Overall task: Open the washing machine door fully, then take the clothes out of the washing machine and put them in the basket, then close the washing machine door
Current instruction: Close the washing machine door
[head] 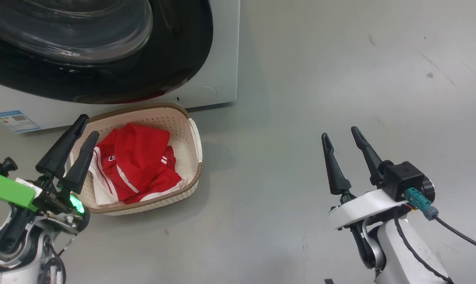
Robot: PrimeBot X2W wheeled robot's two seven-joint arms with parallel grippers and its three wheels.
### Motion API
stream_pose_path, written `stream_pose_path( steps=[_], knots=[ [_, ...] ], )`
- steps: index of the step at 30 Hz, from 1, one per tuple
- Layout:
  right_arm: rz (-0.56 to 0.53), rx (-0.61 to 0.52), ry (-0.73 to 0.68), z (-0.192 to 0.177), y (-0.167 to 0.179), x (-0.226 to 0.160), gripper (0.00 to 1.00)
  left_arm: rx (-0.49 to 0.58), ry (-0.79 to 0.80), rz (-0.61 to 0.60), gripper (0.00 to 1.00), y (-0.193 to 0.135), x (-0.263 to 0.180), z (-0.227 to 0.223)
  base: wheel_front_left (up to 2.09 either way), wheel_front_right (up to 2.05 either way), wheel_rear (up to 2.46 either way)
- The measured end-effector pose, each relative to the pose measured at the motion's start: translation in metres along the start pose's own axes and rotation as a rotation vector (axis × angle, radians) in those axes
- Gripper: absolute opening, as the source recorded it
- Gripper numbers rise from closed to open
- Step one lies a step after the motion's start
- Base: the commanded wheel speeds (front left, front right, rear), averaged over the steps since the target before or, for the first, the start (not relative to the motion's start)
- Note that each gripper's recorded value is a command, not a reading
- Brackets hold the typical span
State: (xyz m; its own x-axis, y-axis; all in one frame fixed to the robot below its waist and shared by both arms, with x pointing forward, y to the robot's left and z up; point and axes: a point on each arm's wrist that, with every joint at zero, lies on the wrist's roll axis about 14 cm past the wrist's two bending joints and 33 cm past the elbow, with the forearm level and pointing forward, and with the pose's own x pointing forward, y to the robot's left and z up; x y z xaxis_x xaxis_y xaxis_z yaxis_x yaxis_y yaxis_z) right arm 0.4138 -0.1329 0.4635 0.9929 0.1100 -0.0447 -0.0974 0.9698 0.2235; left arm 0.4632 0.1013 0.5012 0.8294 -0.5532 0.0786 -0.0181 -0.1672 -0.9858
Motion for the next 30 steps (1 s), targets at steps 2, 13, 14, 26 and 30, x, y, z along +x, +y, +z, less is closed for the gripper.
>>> stream_pose_path(
  steps=[2,13,14,26,30],
  knots=[
    [0.005,0.000,0.003,0.000,0.002,-0.003,1.00,-0.001,-0.032,-0.018,1.00,-0.006,-0.009,-0.001,0.00,0.00,0.00],
    [0.048,0.001,0.002,0.001,0.016,-0.017,1.00,0.062,-0.248,0.013,1.00,-0.009,-0.072,0.008,0.00,0.00,0.00],
    [0.054,0.002,0.000,0.001,0.018,-0.018,1.00,0.080,-0.277,0.015,1.00,-0.011,-0.078,0.011,0.00,0.00,0.00],
    [0.098,-0.013,-0.030,0.012,0.030,-0.024,1.00,0.822,-0.519,0.127,1.00,-0.065,-0.123,0.040,0.00,0.00,0.00],
    [0.099,-0.018,-0.041,0.015,0.030,-0.025,1.00,1.094,-0.518,0.177,1.00,-0.069,-0.132,0.036,0.00,0.00,0.00]
  ],
)
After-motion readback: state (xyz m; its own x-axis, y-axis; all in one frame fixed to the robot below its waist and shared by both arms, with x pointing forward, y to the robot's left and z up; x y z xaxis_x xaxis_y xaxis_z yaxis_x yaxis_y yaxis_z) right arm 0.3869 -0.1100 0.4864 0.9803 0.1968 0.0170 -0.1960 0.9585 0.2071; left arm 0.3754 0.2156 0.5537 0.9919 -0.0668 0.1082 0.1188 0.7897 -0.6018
